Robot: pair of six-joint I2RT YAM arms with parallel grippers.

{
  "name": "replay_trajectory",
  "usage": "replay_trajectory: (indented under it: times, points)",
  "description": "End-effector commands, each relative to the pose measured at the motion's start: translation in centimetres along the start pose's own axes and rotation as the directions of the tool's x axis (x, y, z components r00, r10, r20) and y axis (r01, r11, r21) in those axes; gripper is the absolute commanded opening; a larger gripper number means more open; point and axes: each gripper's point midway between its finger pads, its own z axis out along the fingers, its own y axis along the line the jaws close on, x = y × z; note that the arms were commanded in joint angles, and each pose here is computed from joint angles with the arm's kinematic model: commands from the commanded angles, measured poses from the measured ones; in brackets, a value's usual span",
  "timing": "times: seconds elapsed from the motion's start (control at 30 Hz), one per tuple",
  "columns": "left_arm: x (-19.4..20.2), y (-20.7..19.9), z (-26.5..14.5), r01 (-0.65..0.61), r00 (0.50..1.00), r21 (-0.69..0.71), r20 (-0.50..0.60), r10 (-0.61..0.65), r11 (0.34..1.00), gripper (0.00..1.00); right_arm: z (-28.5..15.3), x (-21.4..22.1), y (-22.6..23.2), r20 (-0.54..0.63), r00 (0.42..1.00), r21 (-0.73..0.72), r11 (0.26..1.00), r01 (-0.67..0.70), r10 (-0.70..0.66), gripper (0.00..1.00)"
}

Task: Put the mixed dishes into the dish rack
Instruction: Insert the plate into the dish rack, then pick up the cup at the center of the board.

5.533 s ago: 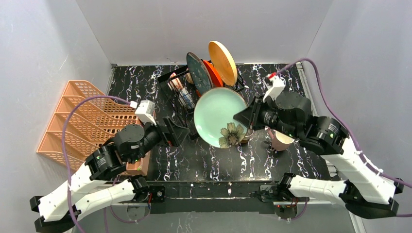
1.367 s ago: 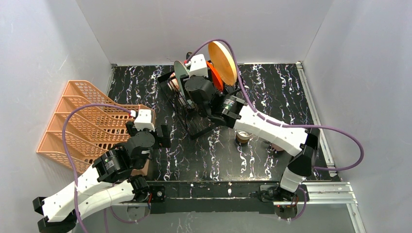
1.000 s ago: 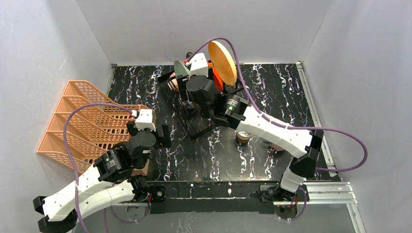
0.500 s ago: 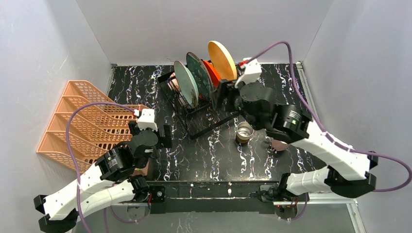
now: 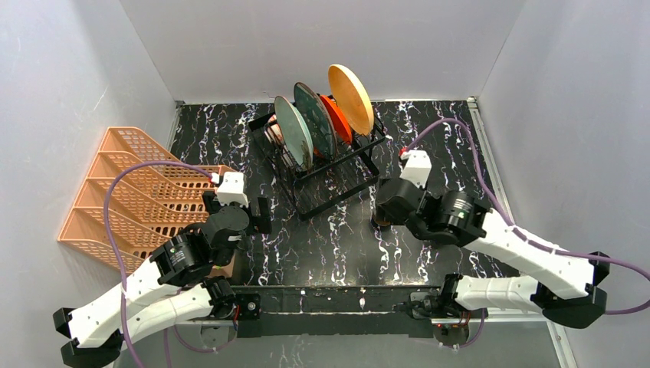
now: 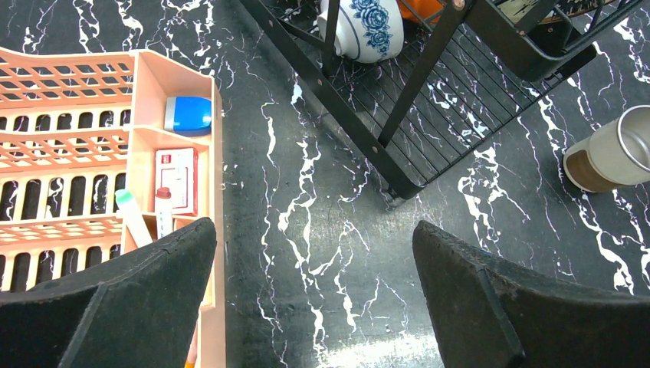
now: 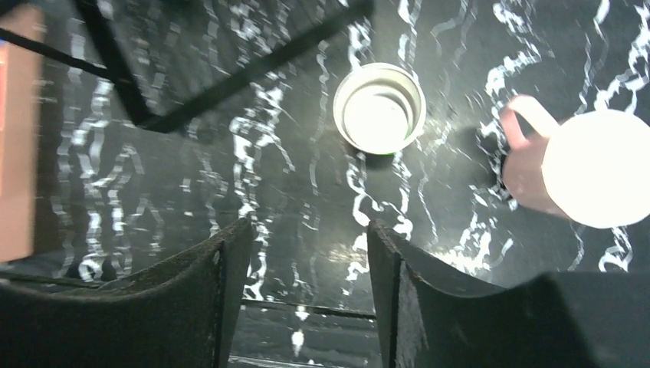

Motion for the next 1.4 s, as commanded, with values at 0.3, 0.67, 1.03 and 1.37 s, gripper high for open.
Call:
replay_trajectory:
  times: [0.3,0.67,1.03,1.37]
  points:
    - [-0.4,0.5,-0.4,0.004,1.000,-0.006,0.023,-0.004,1.000,0.98,8.6,3.7,-6.5,-0.187,0.970,0.200,0.973,-0.116,0.154,0.59]
    - [-0.3,0.2,-0.3,-0.001,1.000,0.005,0.016,0.001,1.000,0.98,13.7,4.1,-9.5,-0.251,0.926,0.203,0.951,-0.234,0.282,0.55]
    - [0.0,-0.2,0.0,-0.022,1.000,0.014,-0.001,0.022,1.000,0.98,15.7,6.1,-10.0,-0.311,0.900,0.197,0.947,-0.253,0.305,0.49]
    - [0.1,-0.5,0.1,-0.026,1.000,0.028,-0.009,0.026,0.999,0.98,15.5,8.4,-10.0,-0.376,0.877,0.186,0.952,-0.244,0.298,0.27]
